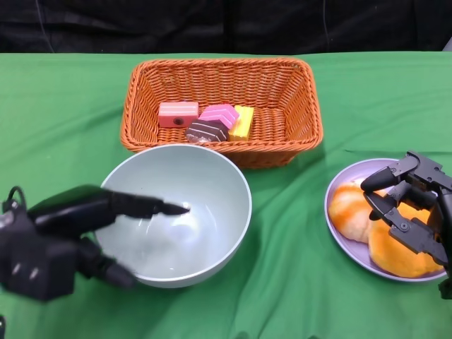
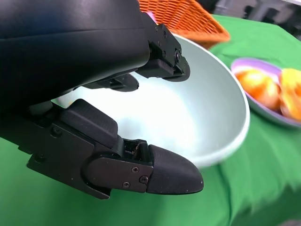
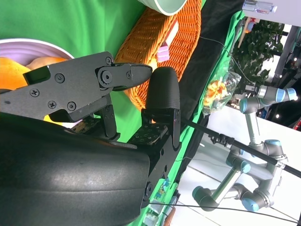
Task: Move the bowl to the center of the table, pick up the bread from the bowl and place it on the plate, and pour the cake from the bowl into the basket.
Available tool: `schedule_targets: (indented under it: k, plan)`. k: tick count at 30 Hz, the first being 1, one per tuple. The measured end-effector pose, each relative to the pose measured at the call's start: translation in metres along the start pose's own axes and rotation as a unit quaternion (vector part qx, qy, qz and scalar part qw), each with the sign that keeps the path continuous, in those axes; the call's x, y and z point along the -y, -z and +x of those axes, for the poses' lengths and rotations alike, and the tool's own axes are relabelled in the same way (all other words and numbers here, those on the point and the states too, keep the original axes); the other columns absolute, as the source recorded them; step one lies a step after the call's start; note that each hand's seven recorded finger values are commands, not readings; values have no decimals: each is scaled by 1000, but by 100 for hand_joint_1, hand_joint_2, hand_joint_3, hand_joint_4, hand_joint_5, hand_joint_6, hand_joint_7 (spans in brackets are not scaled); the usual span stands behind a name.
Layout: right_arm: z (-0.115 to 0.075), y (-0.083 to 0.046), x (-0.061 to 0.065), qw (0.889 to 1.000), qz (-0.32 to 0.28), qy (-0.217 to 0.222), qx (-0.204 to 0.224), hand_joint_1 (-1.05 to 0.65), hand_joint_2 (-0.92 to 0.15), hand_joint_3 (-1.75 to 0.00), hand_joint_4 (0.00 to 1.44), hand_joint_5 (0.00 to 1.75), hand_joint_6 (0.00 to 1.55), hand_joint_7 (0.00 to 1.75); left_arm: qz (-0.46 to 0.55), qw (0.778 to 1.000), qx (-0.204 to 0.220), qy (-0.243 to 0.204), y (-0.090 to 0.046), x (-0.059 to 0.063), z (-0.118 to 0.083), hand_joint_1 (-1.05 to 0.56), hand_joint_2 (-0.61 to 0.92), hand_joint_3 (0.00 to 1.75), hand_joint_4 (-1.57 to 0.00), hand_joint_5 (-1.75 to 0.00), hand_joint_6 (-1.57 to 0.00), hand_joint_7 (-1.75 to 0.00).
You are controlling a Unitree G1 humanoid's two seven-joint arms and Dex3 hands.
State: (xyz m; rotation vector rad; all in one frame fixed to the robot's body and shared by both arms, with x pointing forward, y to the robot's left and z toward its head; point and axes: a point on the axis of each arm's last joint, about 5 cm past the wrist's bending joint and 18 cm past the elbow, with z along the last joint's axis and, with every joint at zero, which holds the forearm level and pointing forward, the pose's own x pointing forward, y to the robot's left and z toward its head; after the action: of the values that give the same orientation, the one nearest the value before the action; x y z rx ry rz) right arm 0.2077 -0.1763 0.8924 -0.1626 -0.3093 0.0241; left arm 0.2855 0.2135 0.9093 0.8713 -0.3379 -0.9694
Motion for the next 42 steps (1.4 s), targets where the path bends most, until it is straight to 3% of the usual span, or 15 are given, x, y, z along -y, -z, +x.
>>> schedule_targets:
  k: [3,6,7,9,13,15,17,20,24,28,31,37,42]
  plan:
    - [0,0,-1,1000,1,-1,0,-16,-85,-32,70,153,64,127,-70,997,-16,-31,0,-15,13,-72,92,20,-59,-15,-43,-4]
    - [0,0,-1,1000,2,-3,0,-15,-85,-33,70,152,65,126,-167,982,10,-87,1,-26,18,-59,92,17,-67,-20,-52,-8]
    - [0,0,-2,1000,3,-4,0,-16,-84,-33,70,151,66,125,-199,973,31,-113,0,-26,19,-47,92,15,-73,-37,-65,-9]
    - [0,0,-2,1000,4,-9,0,-17,-84,-33,70,151,67,125,-265,947,79,-165,-2,-22,20,-33,92,15,-68,-78,-81,-10]
    - [-5,-3,-5,1000,10,-22,5,-21,-84,-32,70,150,68,123,-348,895,142,-242,-11,-2,13,-19,92,22,-66,-123,-99,-24]
    - [-9,-8,-6,999,15,-30,15,-23,-85,-32,70,150,67,122,-371,879,141,-265,-19,10,7,-11,92,37,-60,-152,-81,-85]
    - [-14,-15,-8,999,19,-41,26,-23,-86,-32,70,149,67,121,-391,864,133,-287,-28,22,-1,-9,90,44,-58,-163,-71,-112]
    - [-22,-24,-13,997,32,-56,35,-22,-86,-32,72,149,68,121,-405,857,118,-297,-37,34,-9,-8,86,54,-57,-172,-64,-130]
    - [-33,-38,-20,995,40,-77,50,-22,-86,-33,74,149,68,121,-368,876,109,-291,-42,42,-19,-11,80,61,-58,-174,-59,-141]
    - [-53,-48,-20,995,45,-82,36,-17,-84,-38,71,154,68,119,-310,906,102,-270,-43,48,-35,-14,87,42,-60,-166,-65,-130]
    - [-66,-51,-19,995,49,-83,12,-17,-84,-40,69,155,68,120,-292,915,93,-262,-42,53,-44,-16,92,32,-61,-163,-67,-126]
    - [-78,-53,-16,996,47,-71,-9,-12,-82,-48,64,159,64,126,-287,911,71,-287,-38,66,-57,-12,92,36,-59,-164,-62,-127]
    - [-84,-50,-4,999,23,-27,-29,-9,-79,-56,66,159,62,127,-290,890,26,-351,-28,71,-68,-7,92,41,-60,-161,-63,-126]
